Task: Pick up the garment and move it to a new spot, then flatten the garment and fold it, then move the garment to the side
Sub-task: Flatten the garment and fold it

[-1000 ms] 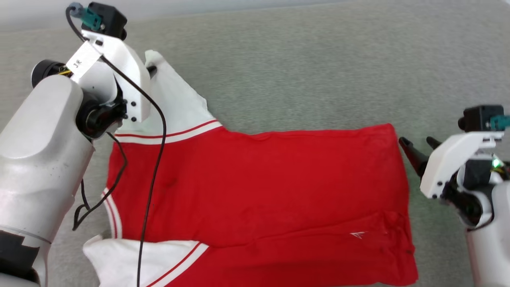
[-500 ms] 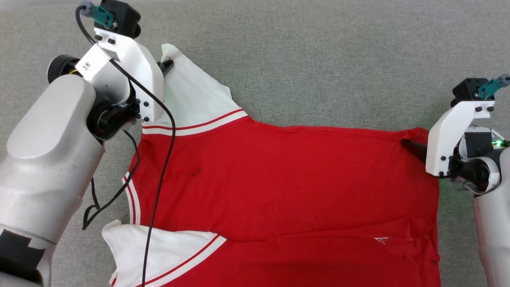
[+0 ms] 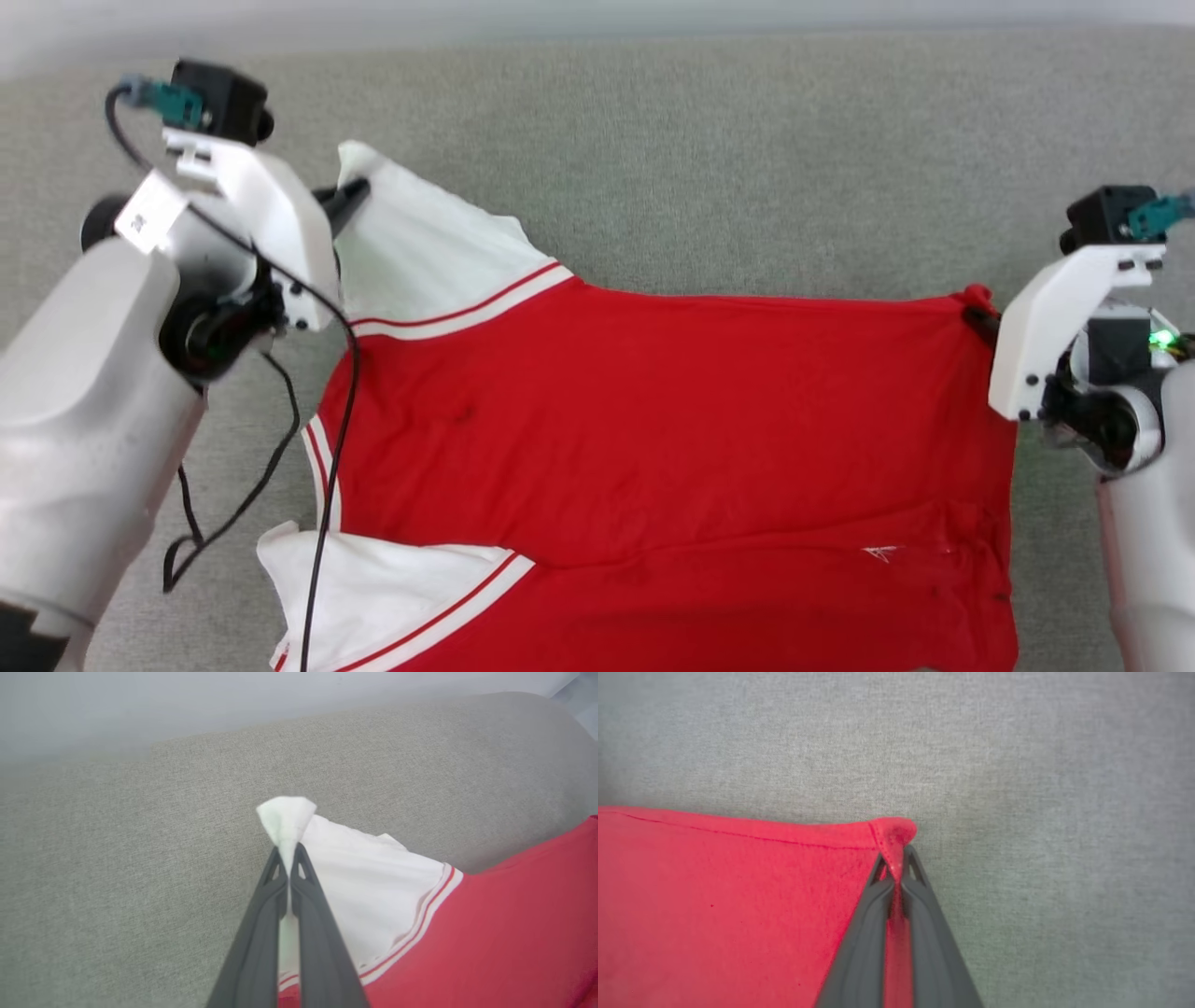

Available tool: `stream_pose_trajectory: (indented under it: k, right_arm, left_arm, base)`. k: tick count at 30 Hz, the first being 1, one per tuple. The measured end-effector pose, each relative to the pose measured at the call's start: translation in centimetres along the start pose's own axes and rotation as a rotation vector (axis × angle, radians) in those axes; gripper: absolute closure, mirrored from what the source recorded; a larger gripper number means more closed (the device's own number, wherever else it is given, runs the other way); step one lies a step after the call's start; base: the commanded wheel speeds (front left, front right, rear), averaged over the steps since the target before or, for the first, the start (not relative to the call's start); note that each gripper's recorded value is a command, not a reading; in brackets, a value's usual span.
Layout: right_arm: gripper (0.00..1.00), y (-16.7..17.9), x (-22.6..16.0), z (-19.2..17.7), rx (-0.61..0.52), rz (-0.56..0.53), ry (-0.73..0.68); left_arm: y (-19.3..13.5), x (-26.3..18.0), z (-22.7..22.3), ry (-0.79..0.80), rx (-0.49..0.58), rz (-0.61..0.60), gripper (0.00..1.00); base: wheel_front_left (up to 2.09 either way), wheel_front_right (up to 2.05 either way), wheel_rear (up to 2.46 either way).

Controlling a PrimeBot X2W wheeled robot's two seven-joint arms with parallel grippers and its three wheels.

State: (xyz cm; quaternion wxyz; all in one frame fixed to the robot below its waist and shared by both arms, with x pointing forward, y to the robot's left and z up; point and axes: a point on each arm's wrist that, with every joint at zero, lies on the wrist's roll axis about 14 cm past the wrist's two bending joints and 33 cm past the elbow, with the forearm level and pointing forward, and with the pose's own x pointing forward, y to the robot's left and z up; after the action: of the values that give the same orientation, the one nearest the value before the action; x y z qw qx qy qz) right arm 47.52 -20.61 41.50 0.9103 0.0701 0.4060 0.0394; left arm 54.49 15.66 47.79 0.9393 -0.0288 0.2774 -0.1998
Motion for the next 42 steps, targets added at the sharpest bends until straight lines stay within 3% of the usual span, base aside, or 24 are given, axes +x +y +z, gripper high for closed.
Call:
stream_pose_trajectory:
  k: [7,16,30,31,32,33,34,36,37,42]
  right_arm:
    - [1.0,0.3,-3.3,-1.6,0.021,0.005,-0.077]
    - [1.0,1.3,-6.1,-6.5,0.088,0.03,-0.072]
    - [1.0,0.1,-7.3,-11.3,0.184,-0.004,-0.093]
    - [0.96,-0.1,-7.3,-11.5,0.189,-0.008,-0.096]
    - [0.66,-0.2,-7.4,-11.9,0.199,-0.01,-0.093]
    - [0.07,-0.2,-7.4,-12.4,0.205,-0.011,-0.085]
    - [0.0,-0.2,-7.4,-12.9,0.207,-0.012,-0.08]
    - [0.0,-0.1,-7.4,-13.3,0.223,-0.004,-0.087]
    - [0.0,-0.1,-7.5,-13.4,0.227,-0.004,-0.098]
    - [0.0,-0.2,-8.4,-12.8,0.242,-0.006,-0.183]
  left_arm:
    - [0.5,-3.9,-2.9,-0.017,-0.05,0.033,1.0]
    - [0.1,-9.0,-8.8,0.008,-0.143,0.095,1.0]
    - [-3.9,-14.0,-19.0,0.13,-0.368,0.129,1.0]
    - [-4.1,-14.2,-19.5,0.138,-0.376,0.131,1.0]
    - [-4.3,-14.2,-19.8,0.139,-0.387,0.13,1.0]
    - [-4.6,-14.2,-20.0,0.138,-0.401,0.127,1.0]
    - [-4.9,-14.1,-20.2,0.138,-0.415,0.122,1.0]
    - [-5.6,-14.0,-20.8,0.149,-0.432,0.104,0.5]
    - [-5.7,-13.9,-20.8,0.142,-0.438,0.102,0.0]
    - [-5.3,-13.6,-19.3,0.04,-0.415,0.118,0.0]
  base:
    - [0.0,0.0,0.0]
    - [0.0,0.0,0.0]
    - [0.0,0.0,0.0]
    - [0.0,0.0,0.0]
    - [0.0,0.0,0.0]
    - [0.0,0.0,0.0]
    - [0.0,0.0,0.0]
    - [0.0,0.0,0.0]
    - [0.0,0.0,0.0]
    - [0.0,0.0,0.0]
